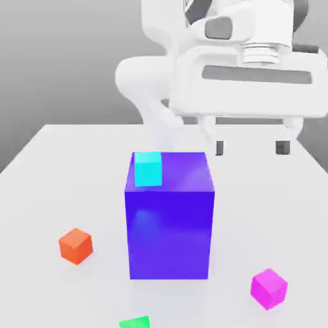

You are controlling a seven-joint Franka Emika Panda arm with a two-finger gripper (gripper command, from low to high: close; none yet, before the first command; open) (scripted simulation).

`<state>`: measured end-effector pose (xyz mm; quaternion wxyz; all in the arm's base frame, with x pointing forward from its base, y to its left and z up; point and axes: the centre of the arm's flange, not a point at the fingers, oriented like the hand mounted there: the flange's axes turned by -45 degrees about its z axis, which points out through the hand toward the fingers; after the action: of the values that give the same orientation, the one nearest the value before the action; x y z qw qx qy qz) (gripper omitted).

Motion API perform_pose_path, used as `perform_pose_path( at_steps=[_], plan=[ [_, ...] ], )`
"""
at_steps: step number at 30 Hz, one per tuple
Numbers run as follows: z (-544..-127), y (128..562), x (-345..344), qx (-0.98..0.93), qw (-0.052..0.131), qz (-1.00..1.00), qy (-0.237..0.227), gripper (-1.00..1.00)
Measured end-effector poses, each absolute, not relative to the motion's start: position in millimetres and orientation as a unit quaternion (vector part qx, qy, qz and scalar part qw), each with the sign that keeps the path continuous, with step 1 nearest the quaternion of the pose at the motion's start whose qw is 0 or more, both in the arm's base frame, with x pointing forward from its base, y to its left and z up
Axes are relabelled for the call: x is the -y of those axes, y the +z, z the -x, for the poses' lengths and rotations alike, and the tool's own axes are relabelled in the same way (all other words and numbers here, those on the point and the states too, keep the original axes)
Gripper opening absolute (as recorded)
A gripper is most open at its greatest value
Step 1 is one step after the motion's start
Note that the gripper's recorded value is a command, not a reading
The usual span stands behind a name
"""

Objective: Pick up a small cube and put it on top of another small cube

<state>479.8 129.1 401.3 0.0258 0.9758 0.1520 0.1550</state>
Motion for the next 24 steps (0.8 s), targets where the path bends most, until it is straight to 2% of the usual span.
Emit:
perform_pose_path(
  at_steps=[4,10,15,16,22,24],
  plan=[
    [-470.8,324.9,-163.4,-0.198,0.02,-0.975,0.101,0.0],
    [-436.3,215.8,-197.5,-0.251,0.005,-0.968,0.019,0.0],
    [-426.2,147.5,-205.5,-0.263,-0.001,-0.965,0.001,0.0],
    [-425.4,135.0,-205.3,-0.263,0.0,-0.965,0.0,-1.0],
    [-424.8,128.7,-205.2,-0.263,0.0,-0.965,0.0,-1.0],
    [-425.4,140.1,-205.6,-0.263,-0.001,-0.965,0.0,-1.0]
  ],
)
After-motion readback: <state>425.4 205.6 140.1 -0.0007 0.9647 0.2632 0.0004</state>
